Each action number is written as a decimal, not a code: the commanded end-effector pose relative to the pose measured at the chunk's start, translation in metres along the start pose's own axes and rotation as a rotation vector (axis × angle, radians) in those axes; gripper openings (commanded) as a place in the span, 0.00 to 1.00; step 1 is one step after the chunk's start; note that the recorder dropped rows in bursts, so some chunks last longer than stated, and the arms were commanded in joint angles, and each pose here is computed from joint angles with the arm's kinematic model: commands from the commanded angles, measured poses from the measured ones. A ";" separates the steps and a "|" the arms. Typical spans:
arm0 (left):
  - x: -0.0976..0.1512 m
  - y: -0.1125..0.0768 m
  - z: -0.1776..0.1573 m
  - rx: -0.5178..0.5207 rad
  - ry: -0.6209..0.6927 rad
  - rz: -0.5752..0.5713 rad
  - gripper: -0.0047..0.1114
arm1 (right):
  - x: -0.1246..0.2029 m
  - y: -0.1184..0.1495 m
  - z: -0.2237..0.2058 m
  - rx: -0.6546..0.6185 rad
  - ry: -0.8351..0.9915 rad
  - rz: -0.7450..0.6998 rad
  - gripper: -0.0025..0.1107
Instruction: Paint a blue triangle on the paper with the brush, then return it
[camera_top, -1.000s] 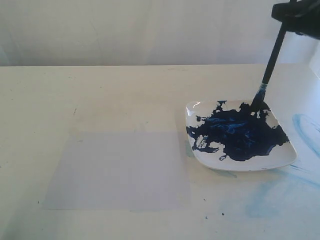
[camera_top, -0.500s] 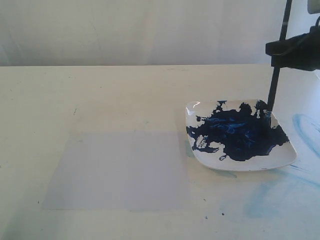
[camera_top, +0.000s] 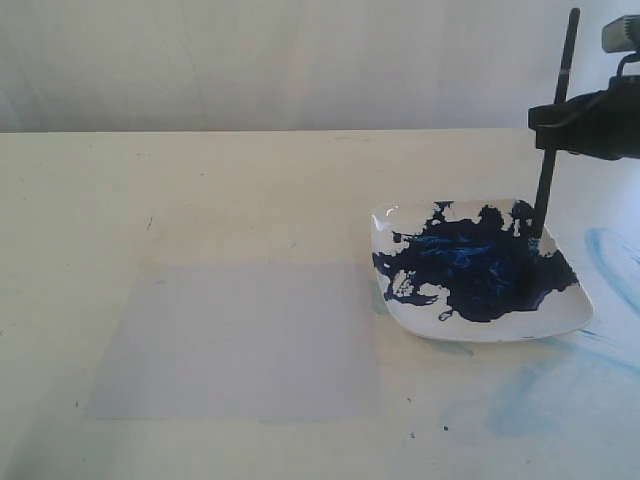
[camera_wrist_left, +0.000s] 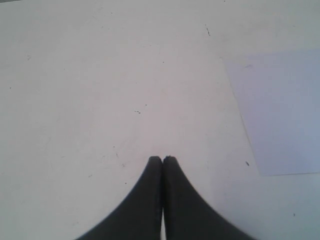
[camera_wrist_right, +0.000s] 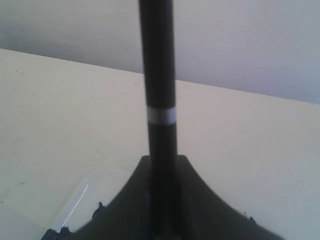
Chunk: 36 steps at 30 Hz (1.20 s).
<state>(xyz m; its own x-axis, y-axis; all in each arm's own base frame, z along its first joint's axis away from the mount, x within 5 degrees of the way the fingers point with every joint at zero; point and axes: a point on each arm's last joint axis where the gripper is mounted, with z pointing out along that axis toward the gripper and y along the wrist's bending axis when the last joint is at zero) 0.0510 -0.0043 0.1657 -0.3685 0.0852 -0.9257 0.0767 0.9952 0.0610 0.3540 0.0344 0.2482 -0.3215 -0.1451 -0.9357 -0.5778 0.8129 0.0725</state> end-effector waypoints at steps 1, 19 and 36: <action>0.001 0.000 0.000 0.002 -0.001 -0.010 0.04 | 0.002 -0.005 -0.002 0.026 0.004 0.005 0.02; 0.001 0.000 0.000 0.002 -0.001 -0.010 0.04 | 0.000 -0.011 0.002 0.067 -0.063 0.040 0.02; 0.001 0.000 0.000 0.002 -0.001 -0.010 0.04 | -0.014 -0.005 -0.007 0.061 -0.123 0.015 0.02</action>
<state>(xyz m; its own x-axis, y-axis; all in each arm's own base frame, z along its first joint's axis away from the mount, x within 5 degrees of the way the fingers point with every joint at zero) 0.0510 -0.0043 0.1657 -0.3685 0.0852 -0.9257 0.0767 0.9952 0.0610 0.3616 0.0301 0.2486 -0.2885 -0.0811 -0.9540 -0.5181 0.8511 0.0843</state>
